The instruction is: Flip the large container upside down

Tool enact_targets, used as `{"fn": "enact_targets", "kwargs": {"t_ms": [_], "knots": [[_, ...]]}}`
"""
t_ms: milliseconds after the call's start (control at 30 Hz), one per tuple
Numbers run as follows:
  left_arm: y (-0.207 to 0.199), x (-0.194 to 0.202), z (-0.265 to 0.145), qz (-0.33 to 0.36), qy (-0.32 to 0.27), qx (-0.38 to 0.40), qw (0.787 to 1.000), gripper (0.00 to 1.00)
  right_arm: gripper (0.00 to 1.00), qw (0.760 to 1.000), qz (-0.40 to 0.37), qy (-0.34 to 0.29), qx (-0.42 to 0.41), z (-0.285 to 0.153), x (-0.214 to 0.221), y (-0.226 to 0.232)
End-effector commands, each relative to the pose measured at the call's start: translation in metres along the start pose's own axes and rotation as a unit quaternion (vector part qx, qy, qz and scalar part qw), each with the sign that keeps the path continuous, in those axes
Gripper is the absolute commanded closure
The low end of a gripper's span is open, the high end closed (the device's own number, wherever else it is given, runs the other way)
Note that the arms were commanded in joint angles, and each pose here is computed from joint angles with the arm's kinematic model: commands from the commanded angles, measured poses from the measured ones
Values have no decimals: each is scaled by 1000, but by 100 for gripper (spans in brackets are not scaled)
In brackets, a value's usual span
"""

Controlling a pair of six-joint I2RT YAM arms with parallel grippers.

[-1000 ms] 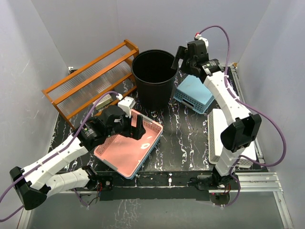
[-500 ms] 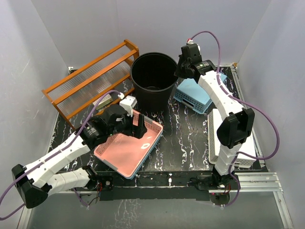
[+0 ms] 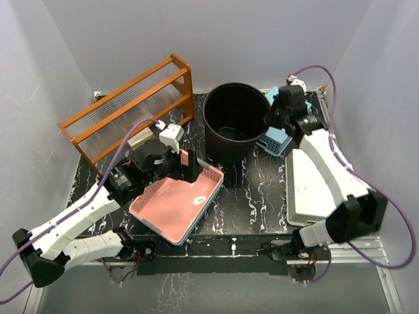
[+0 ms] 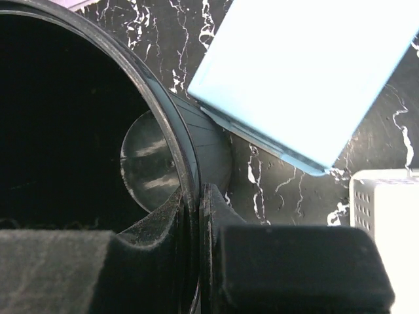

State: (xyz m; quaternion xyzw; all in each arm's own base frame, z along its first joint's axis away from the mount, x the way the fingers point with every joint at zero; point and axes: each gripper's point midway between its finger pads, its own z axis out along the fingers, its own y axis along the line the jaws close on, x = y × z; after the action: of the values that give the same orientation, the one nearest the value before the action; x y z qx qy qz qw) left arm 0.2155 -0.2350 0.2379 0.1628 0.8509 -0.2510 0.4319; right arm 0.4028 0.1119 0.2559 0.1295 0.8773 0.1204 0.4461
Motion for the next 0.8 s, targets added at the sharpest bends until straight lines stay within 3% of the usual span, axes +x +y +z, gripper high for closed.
{"fn": "enact_targets", "kwargs": {"t_ms": [0, 167, 200, 233, 267, 400, 567, 633, 767], "knots": [[8, -13, -10, -13, -41, -19, 999, 1, 100, 990, 46, -125, -51, -39, -35, 7], [4, -2, -7, -17, -25, -6, 1000, 1, 100, 991, 56, -125, 2, -54, 4, -35], [4, -3, -7, -19, -27, -6, 999, 1, 97, 991, 56, -118, 9, -55, 13, -42], [5, -4, -8, -22, -31, -8, 999, 1, 85, 992, 55, -111, 14, -57, 23, -47], [5, -6, -8, -23, -35, -9, 999, 1, 79, 993, 56, -102, 22, -57, 33, -53], [6, -7, -7, -15, -26, -17, 999, 1, 68, 993, 66, -74, 61, -61, 68, -80], [1, -6, 0, -10, -11, -7, 1000, 1, 44, 993, 73, -62, 70, -75, 85, -91], [-2, -6, 3, -11, -10, -1, 1000, 1, 37, 993, 73, -57, 74, -79, 88, -93], [-5, -4, 7, -12, -7, 5, 1000, 1, 33, 993, 67, -47, 84, -86, 92, -98]]}}
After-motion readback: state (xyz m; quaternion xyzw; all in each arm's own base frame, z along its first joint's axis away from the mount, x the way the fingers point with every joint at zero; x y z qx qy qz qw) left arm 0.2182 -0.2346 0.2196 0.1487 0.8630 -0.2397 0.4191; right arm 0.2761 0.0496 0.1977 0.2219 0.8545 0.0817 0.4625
